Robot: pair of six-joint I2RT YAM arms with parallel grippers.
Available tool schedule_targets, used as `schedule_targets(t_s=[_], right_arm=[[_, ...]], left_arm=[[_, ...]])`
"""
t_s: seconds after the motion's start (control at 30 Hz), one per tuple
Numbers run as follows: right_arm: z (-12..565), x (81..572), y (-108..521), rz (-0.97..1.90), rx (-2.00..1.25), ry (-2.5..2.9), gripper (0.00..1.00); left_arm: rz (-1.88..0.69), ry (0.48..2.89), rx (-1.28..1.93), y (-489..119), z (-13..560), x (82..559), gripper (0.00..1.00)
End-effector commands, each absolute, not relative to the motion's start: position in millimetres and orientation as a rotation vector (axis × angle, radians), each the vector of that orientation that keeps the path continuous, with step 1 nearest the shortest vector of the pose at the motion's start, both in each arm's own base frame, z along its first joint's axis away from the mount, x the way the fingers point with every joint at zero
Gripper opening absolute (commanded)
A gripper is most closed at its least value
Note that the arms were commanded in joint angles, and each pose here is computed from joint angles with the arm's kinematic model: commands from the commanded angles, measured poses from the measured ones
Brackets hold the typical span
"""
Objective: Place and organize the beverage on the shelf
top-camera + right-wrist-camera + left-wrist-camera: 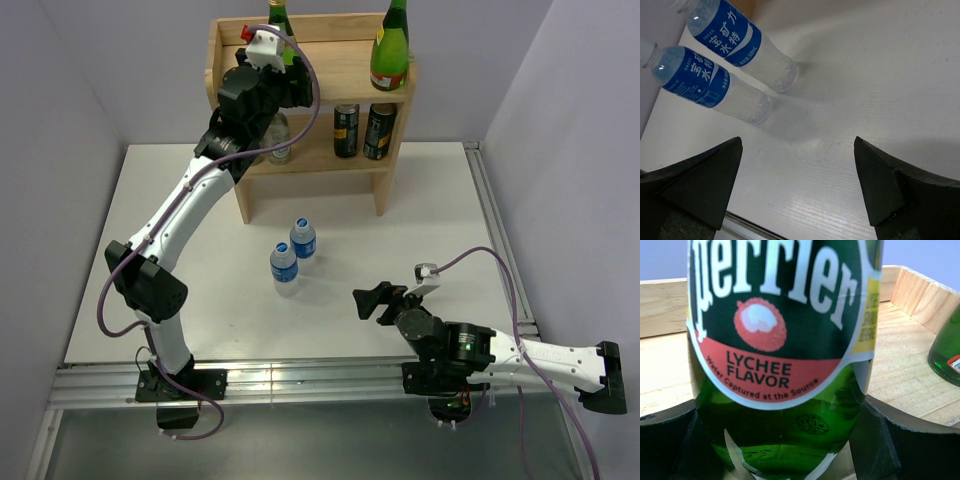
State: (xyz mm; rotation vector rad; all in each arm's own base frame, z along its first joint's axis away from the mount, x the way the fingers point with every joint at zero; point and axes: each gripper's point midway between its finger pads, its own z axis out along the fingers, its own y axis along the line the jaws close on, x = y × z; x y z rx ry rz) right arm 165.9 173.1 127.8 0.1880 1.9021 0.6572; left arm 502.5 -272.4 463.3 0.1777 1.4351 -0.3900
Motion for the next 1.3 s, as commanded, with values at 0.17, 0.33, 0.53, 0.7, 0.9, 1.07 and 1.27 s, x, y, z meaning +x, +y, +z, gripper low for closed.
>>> schedule_targets(t_s=[0.17,0.33,0.53,0.7,0.9,1.07,1.27], right_arm=[[130,168,170,0.656,0.218,1.874,0.99],[130,168,170,0.657,0.214,1.876,0.99],[130,168,170,0.657,0.215,1.877,0.99],[130,168,169,0.661,0.217,1.874,0.99],[130,168,170,0.661,0.216,1.876,1.0],[130,168,170,0.658,0.216,1.876,0.99],[131,168,169,0.663,0.22,1.872,1.0]], left_arm=[[-0.435,1.704,0.261,-317,373,507,0.85],[-0.466,1.704,0.271,-327,372,512,0.86],[-0.54,1.705,0.298,-344,367,512,0.86],[-0.6,1.701,0.343,-366,362,509,0.87],[-0.73,1.668,0.38,-390,363,507,0.87],[-0.795,1.654,0.414,-408,360,504,0.88],[-0.807,1.654,0.436,-421,353,502,0.88]])
